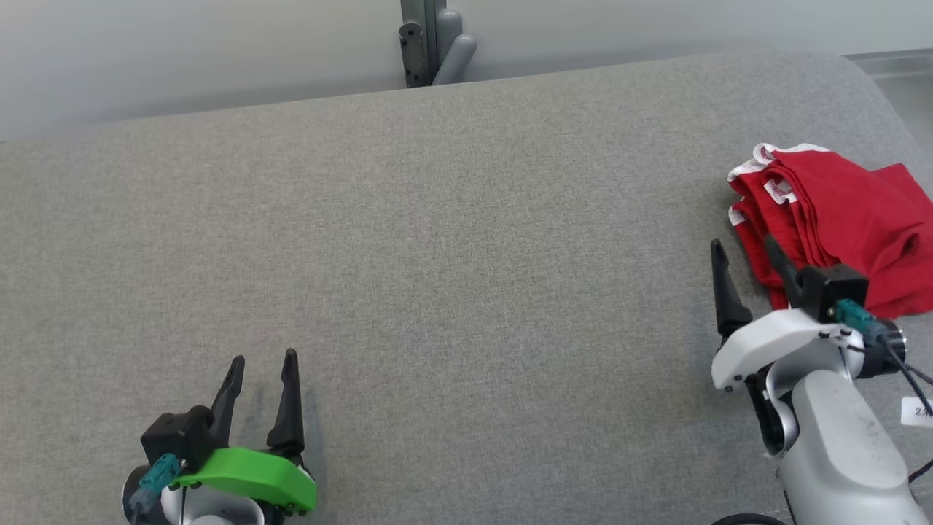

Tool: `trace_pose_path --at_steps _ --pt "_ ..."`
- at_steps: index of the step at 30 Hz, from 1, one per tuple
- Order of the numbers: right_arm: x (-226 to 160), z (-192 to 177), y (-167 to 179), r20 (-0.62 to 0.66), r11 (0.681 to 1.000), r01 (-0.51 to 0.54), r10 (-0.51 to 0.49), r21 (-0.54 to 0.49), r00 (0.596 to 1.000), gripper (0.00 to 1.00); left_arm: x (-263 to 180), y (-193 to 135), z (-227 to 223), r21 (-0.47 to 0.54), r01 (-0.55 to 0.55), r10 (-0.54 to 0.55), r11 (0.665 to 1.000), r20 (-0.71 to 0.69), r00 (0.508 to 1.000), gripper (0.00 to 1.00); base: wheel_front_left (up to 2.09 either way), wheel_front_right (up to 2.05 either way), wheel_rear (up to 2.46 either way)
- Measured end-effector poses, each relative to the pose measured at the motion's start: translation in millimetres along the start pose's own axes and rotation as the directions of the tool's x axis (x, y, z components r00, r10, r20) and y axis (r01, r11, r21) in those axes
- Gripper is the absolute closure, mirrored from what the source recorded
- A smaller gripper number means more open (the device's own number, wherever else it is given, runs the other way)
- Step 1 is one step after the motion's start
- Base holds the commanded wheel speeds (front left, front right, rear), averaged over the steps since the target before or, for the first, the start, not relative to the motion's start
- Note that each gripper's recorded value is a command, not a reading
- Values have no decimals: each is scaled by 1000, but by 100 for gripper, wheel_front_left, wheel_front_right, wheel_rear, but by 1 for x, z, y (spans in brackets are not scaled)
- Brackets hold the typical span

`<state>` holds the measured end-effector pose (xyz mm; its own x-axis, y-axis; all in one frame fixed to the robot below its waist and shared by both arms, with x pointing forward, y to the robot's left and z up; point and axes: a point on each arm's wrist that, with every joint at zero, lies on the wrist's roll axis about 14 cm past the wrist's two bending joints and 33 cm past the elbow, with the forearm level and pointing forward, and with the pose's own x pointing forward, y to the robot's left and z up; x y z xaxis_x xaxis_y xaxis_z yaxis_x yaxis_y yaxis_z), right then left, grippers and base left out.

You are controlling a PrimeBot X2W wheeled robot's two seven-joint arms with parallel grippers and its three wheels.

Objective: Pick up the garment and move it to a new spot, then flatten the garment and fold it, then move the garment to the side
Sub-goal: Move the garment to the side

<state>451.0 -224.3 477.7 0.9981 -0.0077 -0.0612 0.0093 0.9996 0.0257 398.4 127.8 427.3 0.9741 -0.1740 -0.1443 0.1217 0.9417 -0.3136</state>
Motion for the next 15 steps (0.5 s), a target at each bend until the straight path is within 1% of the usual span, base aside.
trace_pose_path --at_steps 4,9,15 --pt "-20 -7 20 -1 998 -26 26 57 1000 0 -10 5 5 5 -18 18 1000 15 1000 0 0 0 0" --pt "-40 -8 45 7 993 -84 84 80 996 0 -23 13 11 16 -46 45 999 33 998 0 0 0 0" --pt "-51 -2 52 30 992 -99 97 72 995 0 -37 24 20 19 -87 86 996 66 994 0 0 0 0"
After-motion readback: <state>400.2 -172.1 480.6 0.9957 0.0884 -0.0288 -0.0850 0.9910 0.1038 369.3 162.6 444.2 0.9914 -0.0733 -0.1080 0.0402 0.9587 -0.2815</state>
